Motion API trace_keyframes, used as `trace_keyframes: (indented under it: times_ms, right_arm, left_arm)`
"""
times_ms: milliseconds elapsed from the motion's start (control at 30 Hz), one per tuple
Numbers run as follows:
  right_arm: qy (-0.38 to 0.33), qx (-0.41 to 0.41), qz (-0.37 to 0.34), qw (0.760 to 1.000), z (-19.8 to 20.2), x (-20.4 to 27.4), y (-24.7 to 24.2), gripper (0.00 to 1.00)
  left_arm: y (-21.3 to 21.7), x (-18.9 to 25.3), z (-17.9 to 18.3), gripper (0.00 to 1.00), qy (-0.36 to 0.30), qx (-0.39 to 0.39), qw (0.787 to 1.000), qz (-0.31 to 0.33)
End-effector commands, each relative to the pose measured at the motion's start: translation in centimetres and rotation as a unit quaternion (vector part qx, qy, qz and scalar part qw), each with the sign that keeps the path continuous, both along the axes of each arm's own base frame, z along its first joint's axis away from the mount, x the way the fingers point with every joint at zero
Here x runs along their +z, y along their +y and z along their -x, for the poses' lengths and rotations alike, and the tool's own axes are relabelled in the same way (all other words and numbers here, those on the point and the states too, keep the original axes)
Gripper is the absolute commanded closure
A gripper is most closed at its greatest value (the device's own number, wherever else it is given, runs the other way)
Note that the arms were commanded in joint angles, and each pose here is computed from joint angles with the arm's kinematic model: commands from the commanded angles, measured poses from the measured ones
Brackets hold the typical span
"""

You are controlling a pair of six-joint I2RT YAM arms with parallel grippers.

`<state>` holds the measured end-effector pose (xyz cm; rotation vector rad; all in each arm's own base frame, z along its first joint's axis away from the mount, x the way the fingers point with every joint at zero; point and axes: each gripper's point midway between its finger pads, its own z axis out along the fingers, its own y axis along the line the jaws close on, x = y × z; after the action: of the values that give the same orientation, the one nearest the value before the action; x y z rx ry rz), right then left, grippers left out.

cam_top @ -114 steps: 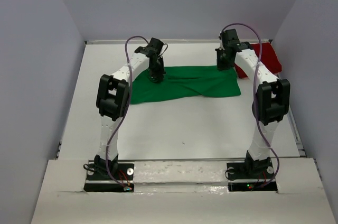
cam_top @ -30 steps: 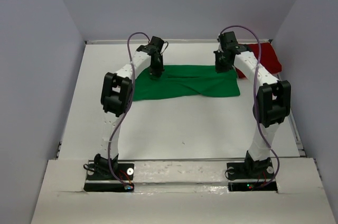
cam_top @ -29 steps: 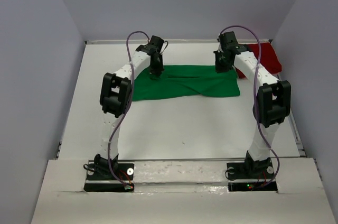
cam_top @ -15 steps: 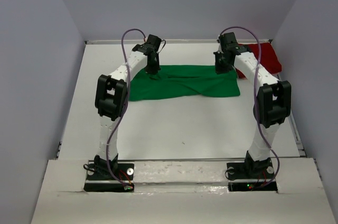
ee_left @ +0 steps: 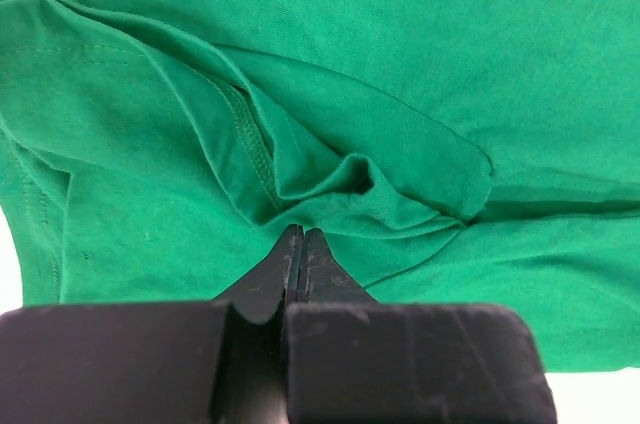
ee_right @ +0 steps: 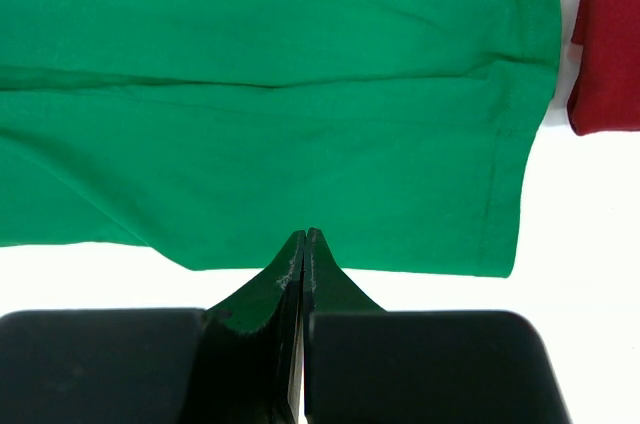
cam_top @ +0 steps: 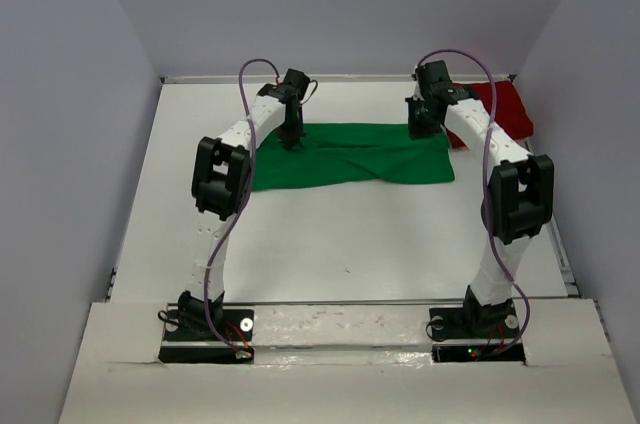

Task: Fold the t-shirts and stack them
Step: Fold the tshirt

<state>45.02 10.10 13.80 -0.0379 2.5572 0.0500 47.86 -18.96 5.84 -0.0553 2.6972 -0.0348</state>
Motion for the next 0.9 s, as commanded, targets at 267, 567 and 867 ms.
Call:
trace_keyframes:
  times_ms: [267, 567, 867]
  right_arm:
    - [-0.030, 0.002, -0.003, 1.000, -0.5, 2.1, 0.3, 1.00]
    - [-0.032, 0.003, -0.009, 0.999, -0.6, 2.3, 0.6, 1.00]
    - [-0.032, -0.001, 0.001, 0.999, -0.3, 2.3, 0.1, 1.00]
  left_arm:
    - [0.9, 0.9, 0.6, 1.00, 0.000, 0.005, 1.000, -0.021]
    - [0.5, -0.2, -0.1, 1.00, 0.005, -0.003, 1.000, -0.024]
    - [-1.8, -0.7, -3.0, 1.00, 0.004, -0.030, 1.000, 0.008]
